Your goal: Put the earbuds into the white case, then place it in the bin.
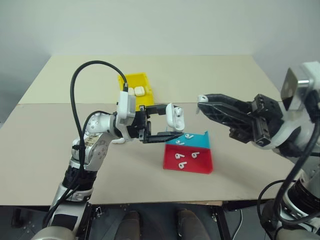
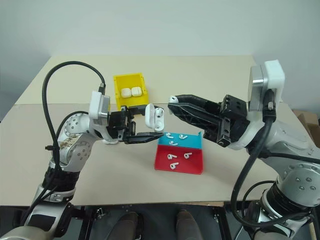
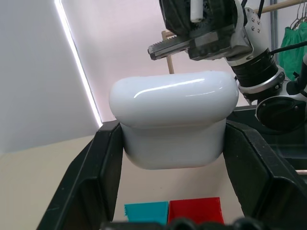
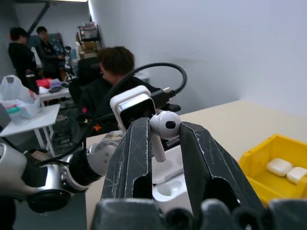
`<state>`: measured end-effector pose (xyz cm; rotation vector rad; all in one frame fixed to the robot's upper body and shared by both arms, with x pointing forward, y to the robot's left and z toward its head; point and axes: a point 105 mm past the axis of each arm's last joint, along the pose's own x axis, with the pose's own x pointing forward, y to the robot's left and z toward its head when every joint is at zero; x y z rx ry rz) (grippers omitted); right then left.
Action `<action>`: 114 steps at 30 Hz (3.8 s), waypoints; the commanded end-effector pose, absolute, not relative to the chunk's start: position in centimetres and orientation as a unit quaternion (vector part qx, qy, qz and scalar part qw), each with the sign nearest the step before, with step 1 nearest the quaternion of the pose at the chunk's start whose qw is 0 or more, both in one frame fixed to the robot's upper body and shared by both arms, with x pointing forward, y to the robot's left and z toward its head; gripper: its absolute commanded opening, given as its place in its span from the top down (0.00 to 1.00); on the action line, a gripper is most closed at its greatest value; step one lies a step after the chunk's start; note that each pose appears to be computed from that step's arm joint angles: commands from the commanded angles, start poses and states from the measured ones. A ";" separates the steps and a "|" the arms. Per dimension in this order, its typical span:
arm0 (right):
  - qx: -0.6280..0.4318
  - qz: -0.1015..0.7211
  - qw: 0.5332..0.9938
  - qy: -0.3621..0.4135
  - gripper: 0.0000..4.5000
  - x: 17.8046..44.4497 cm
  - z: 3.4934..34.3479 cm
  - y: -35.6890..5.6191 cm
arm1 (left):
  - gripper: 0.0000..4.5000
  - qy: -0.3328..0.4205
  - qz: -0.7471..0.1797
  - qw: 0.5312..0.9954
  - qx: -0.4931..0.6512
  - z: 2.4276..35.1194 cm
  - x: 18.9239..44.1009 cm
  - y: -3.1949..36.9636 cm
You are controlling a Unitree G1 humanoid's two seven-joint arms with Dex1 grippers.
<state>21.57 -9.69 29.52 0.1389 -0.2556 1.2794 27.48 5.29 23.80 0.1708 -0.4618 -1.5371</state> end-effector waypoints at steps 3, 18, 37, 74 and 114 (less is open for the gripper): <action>0.061 0.600 0.787 -0.128 0.80 21.2 29.2 -8.3 | 0.37 -0.233 -0.690 0.680 0.077 25.3 26.8 5.0; 0.031 0.589 0.801 -0.107 0.80 22.2 27.1 -7.9 | 0.37 -0.244 -0.682 0.685 0.075 24.9 26.1 5.3; -0.001 0.573 0.812 -0.108 0.59 21.9 26.0 -8.3 | 0.37 -0.252 -0.674 0.690 0.079 24.9 26.7 5.5; -0.435 0.576 0.692 -0.019 0.99 26.7 25.5 -7.6 | 0.37 -0.194 -0.669 0.693 0.184 22.0 28.6 2.9; -0.258 0.392 0.883 0.024 1.00 27.3 20.8 -13.7 | 0.01 -0.067 -0.071 0.976 0.195 22.6 48.2 8.9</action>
